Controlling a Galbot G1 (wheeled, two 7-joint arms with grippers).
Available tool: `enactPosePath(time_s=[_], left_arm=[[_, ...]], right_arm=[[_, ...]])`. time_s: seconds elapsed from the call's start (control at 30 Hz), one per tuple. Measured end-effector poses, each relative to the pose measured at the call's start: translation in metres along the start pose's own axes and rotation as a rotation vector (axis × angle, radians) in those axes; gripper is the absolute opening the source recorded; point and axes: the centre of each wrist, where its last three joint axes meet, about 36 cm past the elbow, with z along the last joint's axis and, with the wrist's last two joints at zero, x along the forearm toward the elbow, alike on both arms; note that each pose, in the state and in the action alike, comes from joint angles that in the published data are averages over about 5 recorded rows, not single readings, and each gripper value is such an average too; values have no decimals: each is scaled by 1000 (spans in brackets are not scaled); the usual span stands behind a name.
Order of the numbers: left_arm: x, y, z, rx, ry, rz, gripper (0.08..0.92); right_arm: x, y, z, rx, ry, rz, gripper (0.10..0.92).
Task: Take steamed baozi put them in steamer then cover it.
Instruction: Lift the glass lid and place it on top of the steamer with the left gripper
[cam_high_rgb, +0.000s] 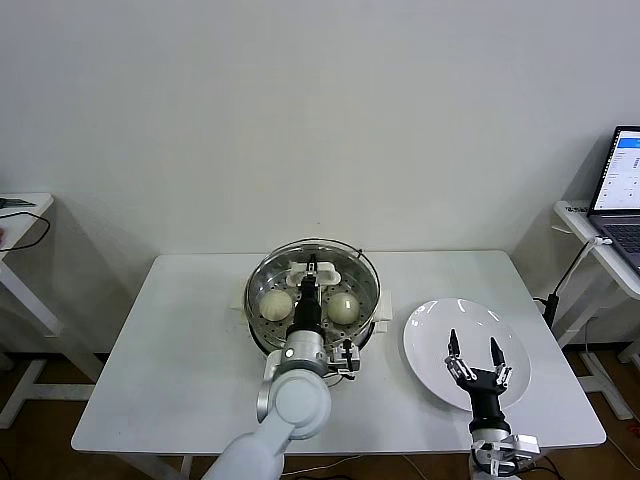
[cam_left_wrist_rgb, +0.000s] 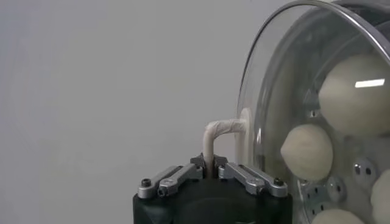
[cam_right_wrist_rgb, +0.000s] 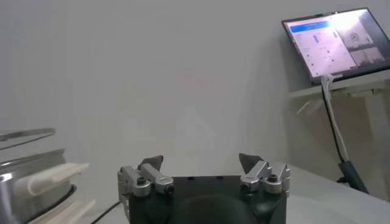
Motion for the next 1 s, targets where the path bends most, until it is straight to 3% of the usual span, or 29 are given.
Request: enactPosePath(time_s=[1.0], left_arm=[[0,-14,-1,-17,22,5,187]], right_arm=[[-1,1,2,3,4,-11,823]])
